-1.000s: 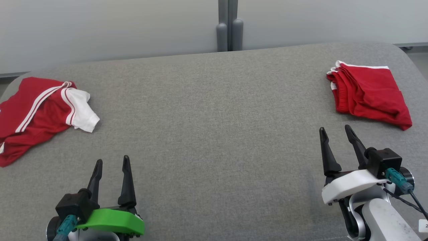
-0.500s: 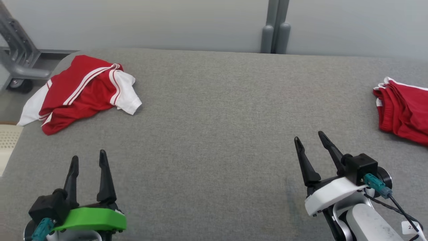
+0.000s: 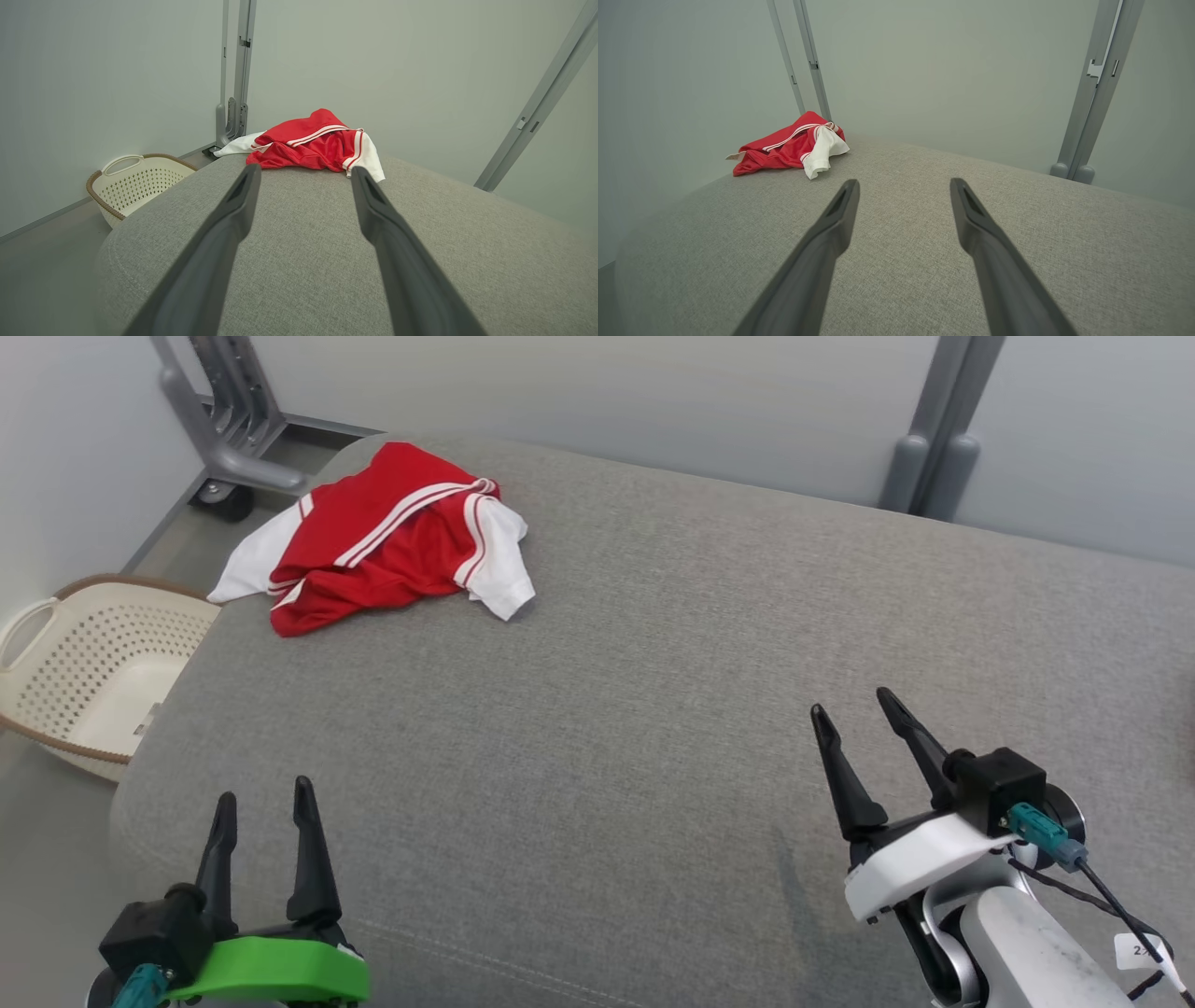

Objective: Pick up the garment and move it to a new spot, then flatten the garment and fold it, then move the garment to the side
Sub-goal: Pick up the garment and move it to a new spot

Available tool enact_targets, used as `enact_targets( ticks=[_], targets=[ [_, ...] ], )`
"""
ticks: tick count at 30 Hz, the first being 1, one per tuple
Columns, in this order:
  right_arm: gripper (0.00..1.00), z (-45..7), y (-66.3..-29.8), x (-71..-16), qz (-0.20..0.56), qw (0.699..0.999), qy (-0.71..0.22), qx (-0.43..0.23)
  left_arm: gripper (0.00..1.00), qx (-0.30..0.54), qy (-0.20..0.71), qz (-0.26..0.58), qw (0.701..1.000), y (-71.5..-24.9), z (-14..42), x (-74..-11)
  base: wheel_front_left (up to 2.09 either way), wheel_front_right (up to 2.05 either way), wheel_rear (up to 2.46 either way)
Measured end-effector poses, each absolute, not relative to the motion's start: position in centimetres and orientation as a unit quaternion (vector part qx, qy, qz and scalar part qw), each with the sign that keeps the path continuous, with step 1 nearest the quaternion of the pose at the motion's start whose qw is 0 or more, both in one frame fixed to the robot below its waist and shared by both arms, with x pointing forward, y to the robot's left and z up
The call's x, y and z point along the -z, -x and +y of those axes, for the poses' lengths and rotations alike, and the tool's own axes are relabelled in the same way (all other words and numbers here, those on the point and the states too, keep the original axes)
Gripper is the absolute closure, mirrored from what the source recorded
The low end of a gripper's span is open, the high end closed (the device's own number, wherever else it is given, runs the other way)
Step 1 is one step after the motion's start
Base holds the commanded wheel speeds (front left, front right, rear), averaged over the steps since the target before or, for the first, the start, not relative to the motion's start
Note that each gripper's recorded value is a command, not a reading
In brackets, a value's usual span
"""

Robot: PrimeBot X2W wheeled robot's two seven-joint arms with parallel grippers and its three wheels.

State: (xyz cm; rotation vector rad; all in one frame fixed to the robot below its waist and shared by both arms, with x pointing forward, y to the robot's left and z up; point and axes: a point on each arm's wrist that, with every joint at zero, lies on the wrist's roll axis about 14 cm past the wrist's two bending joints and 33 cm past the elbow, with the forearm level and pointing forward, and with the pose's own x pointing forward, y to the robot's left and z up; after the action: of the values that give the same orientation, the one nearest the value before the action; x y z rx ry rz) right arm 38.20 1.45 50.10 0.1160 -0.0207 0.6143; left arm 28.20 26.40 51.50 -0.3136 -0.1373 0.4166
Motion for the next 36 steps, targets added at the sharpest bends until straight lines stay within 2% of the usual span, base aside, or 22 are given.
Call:
enact_targets(
  ticks=[10, 16, 25, 33, 36],
  targets=[
    [0.00, 4.4, -39.0, -50.5, -0.015, 0.942, -0.060, -0.329, 0.00, -0.246, 0.161, -0.072, 0.953, -25.3, 27.8, -51.3, 0.00, 0.00, 0.00],
    [0.00, 4.1, -39.4, -50.3, -0.013, 0.945, -0.063, -0.322, 0.00, -0.243, 0.163, -0.073, 0.953, -25.8, 27.7, -51.5, 0.00, 0.00, 0.00],
    [0.00, 1.0, -41.0, -50.0, -0.018, 0.958, -0.057, -0.281, 0.00, -0.181, 0.154, -0.140, 0.961, -33.2, 27.2, -57.3, 0.00, 0.00, 0.00],
    [0.00, -1.8, -43.1, -50.3, -0.031, 0.967, -0.038, -0.249, 0.00, -0.148, 0.130, -0.122, 0.973, -40.7, 28.2, -60.2, 0.00, 0.00, 0.00],
    [0.00, -2.8, -43.7, -50.4, -0.034, 0.970, -0.034, -0.237, 0.00, -0.142, 0.154, -0.103, 0.972, -43.3, 28.3, -60.4, 0.00, 0.00, 0.00]
  ],
)
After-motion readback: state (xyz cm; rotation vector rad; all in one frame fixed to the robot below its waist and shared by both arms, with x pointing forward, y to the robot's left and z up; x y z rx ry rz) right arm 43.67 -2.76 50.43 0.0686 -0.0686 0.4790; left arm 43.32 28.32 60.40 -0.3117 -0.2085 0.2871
